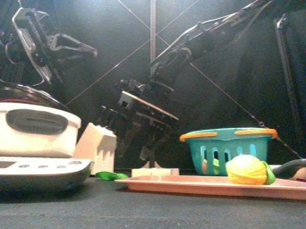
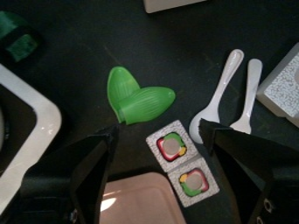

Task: Pick up corn

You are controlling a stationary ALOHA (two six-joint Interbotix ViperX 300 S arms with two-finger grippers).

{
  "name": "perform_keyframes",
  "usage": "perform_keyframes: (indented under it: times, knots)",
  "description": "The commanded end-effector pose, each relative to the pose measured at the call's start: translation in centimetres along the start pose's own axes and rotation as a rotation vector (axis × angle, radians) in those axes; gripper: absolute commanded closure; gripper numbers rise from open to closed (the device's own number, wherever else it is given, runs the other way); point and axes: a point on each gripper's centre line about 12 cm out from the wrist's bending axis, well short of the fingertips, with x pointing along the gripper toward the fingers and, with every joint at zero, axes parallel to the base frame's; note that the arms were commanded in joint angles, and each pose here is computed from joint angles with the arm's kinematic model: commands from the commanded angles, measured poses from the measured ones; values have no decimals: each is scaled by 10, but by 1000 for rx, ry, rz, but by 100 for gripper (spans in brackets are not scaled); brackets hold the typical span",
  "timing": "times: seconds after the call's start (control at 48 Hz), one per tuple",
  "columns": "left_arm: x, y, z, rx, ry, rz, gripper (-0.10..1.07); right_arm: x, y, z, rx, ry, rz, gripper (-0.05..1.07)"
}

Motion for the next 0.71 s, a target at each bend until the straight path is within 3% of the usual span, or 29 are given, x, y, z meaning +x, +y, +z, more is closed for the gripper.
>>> perform_keyframes:
  times: [0.0,0.188,0.458,0.562,0.688]
  knots:
    - [3,0,4,4,-13,3,57,-38,8,4,5,-44,59,1]
    - [11,-1,0,20,11,-8,57,-71,13,-40,-58,-6,99,1]
    - [47,-11,-25,125,199,-85,57,-89,14,-97,-119,85,127,1]
    - [67,-13,-40,178,298,-112,56,-91,9,-107,-105,111,126,1]
    - [95,-11,-51,193,388,-88,54,-97,1,-111,-77,105,131,1]
